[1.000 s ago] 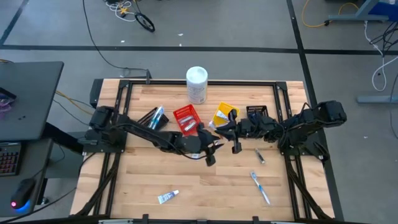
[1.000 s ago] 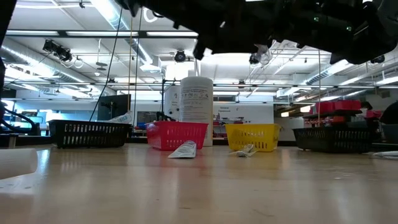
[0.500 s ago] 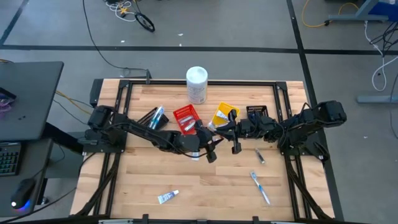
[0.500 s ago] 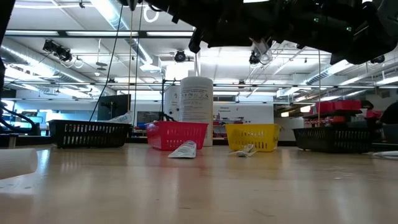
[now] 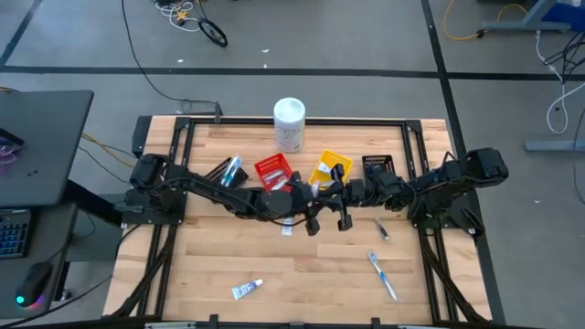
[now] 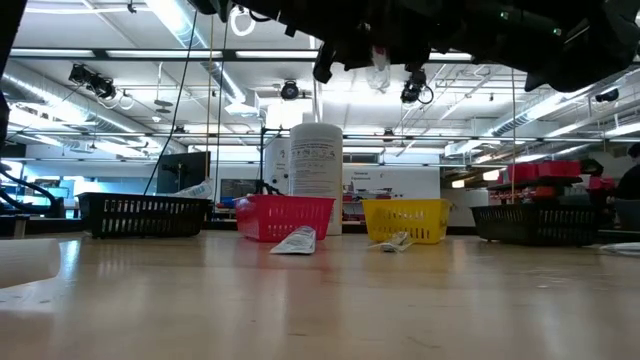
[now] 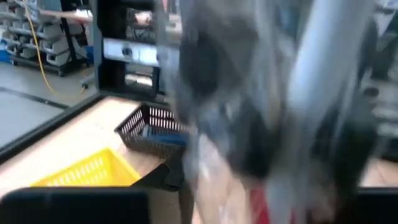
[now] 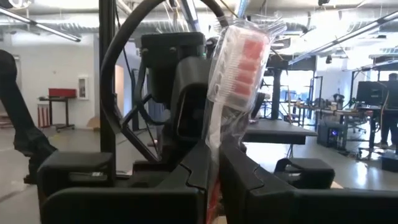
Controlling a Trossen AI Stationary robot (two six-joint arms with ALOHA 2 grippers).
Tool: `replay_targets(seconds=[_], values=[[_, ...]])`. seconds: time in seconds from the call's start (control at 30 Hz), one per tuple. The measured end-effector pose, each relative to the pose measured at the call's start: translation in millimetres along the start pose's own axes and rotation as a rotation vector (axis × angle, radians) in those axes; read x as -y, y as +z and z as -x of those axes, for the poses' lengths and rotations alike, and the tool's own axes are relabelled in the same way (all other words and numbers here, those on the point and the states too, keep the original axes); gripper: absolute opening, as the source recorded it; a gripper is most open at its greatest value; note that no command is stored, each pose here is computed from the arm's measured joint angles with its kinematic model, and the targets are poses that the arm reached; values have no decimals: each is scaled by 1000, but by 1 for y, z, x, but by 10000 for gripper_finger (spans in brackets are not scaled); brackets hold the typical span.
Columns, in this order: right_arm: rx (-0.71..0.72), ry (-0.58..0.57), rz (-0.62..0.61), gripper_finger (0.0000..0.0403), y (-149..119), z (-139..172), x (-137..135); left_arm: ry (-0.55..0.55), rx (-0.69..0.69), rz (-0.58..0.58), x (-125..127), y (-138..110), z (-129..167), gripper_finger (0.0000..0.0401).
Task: Pick & Place Travel size toiletries
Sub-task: Put the red toothbrush into the left black basket
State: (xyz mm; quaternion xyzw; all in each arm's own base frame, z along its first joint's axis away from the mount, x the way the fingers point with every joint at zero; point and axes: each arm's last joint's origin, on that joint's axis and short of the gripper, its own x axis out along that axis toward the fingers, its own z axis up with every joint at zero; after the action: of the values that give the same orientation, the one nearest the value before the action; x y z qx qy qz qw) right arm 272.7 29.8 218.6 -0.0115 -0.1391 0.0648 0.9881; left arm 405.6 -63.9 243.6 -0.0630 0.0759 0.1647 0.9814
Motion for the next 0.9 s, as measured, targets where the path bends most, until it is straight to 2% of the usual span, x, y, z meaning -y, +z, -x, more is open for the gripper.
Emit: replay_targets(seconds=[0.3,0.43,0.67,0.9], values=[[-27,-37,10,24,-3,0,1,6,-63,2,0,-7,1,9],[-71,-45,36,31,-6,0,2,33,-83,-16,2,-10,3,12],[-155,-56,35,73,-15,1,3,103,-146,-23,-1,-19,5,5],[-241,-164,48,80,-23,3,8,143,-242,-8,-5,-29,7,5]])
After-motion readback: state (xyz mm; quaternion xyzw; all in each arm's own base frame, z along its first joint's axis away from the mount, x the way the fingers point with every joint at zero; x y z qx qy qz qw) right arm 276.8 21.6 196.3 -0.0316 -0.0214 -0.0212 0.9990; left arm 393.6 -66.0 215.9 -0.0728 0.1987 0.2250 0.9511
